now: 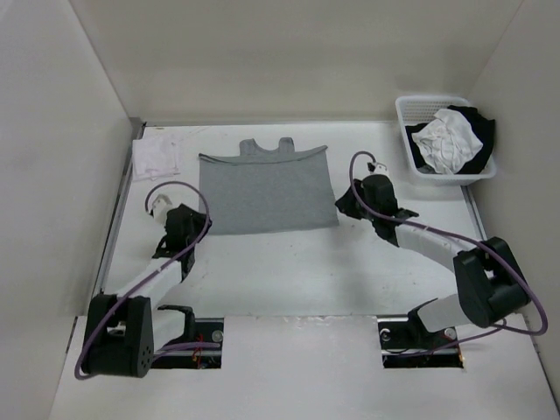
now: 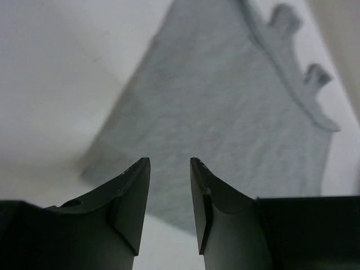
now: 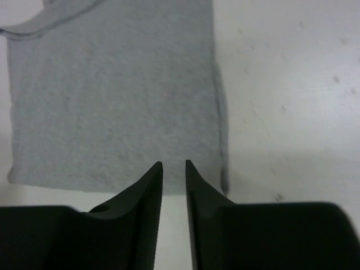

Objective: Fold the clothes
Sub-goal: Fold the tank top

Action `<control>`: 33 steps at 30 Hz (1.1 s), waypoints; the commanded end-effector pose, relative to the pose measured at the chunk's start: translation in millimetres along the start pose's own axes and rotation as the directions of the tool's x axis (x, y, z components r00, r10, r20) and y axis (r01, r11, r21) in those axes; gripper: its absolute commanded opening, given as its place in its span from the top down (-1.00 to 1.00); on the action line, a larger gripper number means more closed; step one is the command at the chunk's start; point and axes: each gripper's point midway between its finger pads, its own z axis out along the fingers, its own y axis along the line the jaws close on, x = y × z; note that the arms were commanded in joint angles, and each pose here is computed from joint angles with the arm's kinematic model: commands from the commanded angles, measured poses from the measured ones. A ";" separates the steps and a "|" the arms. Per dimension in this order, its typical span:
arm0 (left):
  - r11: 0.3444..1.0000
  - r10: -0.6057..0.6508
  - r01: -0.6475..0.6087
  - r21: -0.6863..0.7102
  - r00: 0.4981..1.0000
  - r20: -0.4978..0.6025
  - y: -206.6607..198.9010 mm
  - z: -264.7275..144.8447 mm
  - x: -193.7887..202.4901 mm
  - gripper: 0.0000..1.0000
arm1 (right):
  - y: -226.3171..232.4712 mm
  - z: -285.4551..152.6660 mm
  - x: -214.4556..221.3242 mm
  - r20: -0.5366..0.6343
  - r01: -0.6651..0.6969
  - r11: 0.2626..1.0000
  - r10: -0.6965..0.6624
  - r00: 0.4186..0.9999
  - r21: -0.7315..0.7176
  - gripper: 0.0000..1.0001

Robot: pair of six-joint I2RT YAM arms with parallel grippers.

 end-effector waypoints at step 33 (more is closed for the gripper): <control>0.983 -0.180 0.179 -0.029 0.983 -0.043 52.1 -0.5 4.3 0.93 | -33.7 16.8 64.2 -0.106 -0.152 0.988 0.152 0.983 0.008 0.15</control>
